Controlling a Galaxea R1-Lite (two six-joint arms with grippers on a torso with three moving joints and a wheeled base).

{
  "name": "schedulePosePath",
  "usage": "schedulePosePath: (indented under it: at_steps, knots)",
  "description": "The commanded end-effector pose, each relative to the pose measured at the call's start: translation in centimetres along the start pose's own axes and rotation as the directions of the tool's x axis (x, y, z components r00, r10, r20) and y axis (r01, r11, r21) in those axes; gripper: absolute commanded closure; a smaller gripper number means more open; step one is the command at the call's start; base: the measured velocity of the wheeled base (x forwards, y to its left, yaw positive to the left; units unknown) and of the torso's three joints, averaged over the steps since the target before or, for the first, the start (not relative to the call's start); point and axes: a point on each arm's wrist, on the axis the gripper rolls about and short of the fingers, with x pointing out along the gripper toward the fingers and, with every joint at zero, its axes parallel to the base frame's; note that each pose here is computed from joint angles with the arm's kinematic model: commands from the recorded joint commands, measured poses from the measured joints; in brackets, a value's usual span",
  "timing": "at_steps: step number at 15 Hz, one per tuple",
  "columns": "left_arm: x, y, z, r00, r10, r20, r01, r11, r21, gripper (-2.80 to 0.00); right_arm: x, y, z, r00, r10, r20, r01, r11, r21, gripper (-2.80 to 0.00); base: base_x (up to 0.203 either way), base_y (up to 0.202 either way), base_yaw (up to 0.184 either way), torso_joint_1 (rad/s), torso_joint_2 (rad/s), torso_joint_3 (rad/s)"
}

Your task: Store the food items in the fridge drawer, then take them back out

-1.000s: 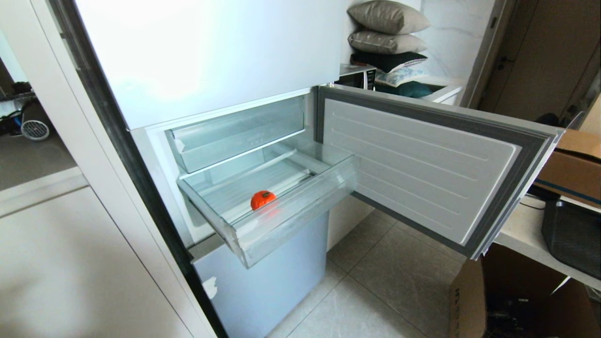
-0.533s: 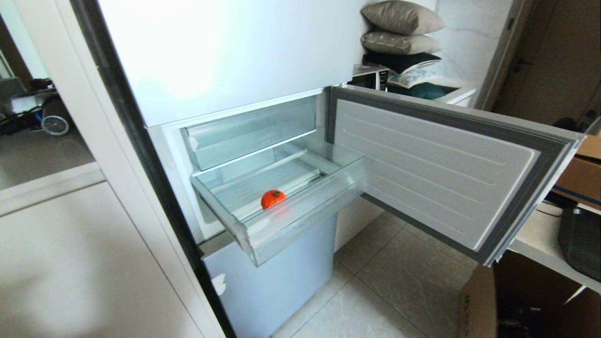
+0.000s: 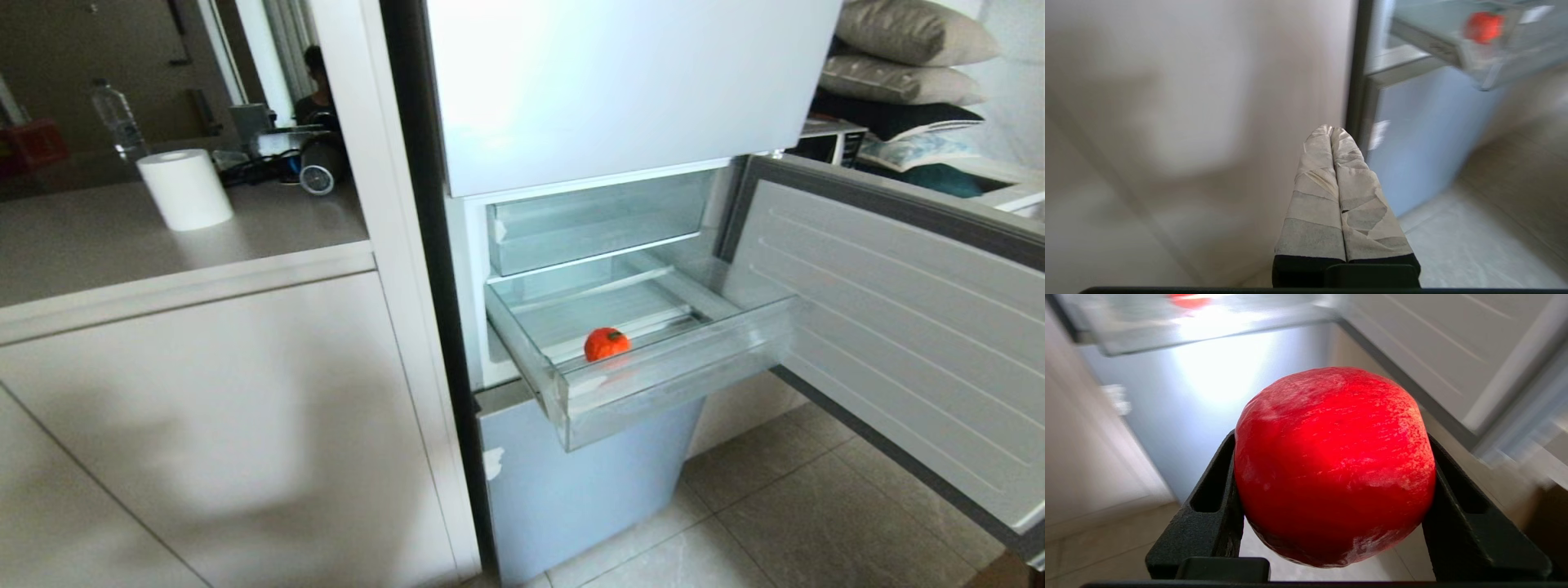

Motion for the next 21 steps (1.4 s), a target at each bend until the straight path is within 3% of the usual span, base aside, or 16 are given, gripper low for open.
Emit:
schedulePosePath:
  at_steps: [1,9,13,15,18,21]
  knots:
    - [0.0,0.0,0.0,1.000,0.001,-0.001,-0.001,1.000,0.000,0.00,0.0,0.0,0.0,1.000,0.000,-0.004,0.000,1.000,0.000,0.00,0.003,-0.008,0.172,0.002,0.00,0.005]
    - [0.0,0.0,0.0,1.000,0.001,-0.003,-0.001,1.000,0.000,0.00,0.0,0.0,0.0,1.000,-0.001,-0.004,0.001,1.000,0.000,0.00,0.001,-0.007,0.171,0.002,0.00,0.002]
    - [0.0,0.0,0.0,1.000,0.001,-0.001,-0.001,1.000,0.000,0.00,0.0,0.0,0.1,1.000,0.005,-0.002,-0.005,0.999,-0.052,0.00,0.001,-0.004,0.042,0.002,0.00,0.001]
    - [0.0,0.0,0.0,1.000,0.001,-0.002,-0.001,1.000,0.000,0.00,-0.1,-0.1,1.9,1.000,-0.004,-0.006,0.003,0.998,-0.064,0.00,0.000,0.000,0.000,0.000,0.00,0.000]
    - [0.0,0.0,0.0,1.000,0.001,-0.002,-0.001,1.000,0.000,0.00,2.2,-0.2,6.5,0.986,-0.015,-0.165,0.011,1.000,-0.028,0.00,0.000,0.000,0.000,0.000,0.00,0.000]
    - [0.0,0.0,0.0,1.000,0.001,-0.001,-0.001,1.000,0.000,0.00,7.9,-0.4,11.5,0.945,-0.049,-0.324,0.057,0.998,0.013,0.00,0.000,0.000,0.000,0.000,0.00,0.000]
